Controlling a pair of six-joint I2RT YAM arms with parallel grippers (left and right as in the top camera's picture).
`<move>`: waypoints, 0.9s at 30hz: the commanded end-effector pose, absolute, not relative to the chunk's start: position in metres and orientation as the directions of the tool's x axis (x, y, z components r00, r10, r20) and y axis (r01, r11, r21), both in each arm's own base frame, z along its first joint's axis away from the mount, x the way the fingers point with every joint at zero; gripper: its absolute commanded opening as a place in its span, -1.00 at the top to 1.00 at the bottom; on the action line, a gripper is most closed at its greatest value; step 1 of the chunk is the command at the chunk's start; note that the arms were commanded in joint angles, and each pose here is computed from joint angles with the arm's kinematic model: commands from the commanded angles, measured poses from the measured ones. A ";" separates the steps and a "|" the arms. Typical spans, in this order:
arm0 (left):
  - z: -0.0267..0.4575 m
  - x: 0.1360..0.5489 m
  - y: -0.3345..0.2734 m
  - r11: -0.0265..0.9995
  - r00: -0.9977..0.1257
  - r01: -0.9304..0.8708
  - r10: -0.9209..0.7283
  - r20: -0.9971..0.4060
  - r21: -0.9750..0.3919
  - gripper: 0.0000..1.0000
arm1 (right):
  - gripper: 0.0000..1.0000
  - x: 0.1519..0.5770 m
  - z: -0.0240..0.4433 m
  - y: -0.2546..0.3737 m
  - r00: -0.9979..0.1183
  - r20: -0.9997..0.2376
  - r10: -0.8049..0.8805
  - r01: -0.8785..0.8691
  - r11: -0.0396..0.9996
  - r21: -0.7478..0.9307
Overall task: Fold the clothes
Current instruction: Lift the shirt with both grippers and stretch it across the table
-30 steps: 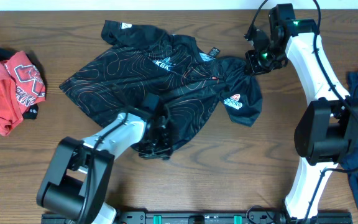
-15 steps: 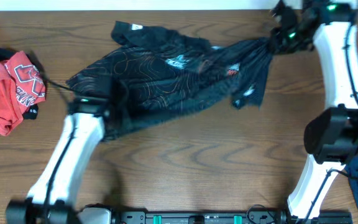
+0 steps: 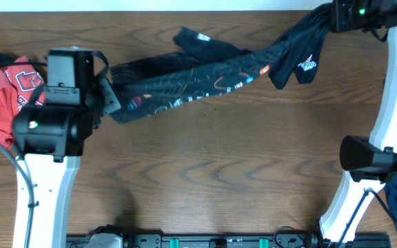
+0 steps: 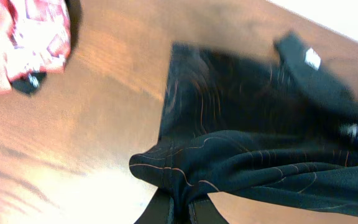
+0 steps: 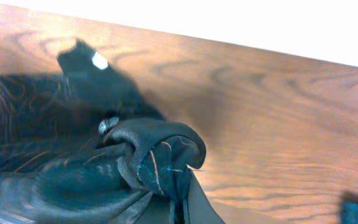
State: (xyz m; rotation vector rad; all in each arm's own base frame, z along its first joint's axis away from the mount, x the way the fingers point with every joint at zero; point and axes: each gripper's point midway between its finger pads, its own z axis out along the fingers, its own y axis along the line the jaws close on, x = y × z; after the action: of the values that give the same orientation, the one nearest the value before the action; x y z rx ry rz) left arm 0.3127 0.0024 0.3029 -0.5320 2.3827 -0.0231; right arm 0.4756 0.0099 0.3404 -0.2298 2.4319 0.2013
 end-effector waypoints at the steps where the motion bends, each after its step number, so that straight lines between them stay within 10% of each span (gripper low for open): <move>1: 0.349 0.316 0.014 0.920 -0.596 -0.366 -0.349 -0.723 -0.143 0.88 | 0.98 0.456 0.391 -0.002 -0.668 -0.735 -0.120 -0.185 0.983 0.008; 27: 0.555 0.226 0.030 0.940 -0.150 -0.253 -0.272 -0.950 -0.230 0.88 | 0.98 0.252 0.578 0.000 -0.205 -0.973 -0.105 -0.064 0.994 -0.094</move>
State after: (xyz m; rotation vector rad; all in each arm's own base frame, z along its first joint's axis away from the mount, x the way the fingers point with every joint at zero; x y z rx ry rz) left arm 0.2528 0.0201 0.5265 -0.3940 1.8403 -0.0483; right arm 0.2570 0.0099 0.5730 -0.1880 1.7919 -0.0105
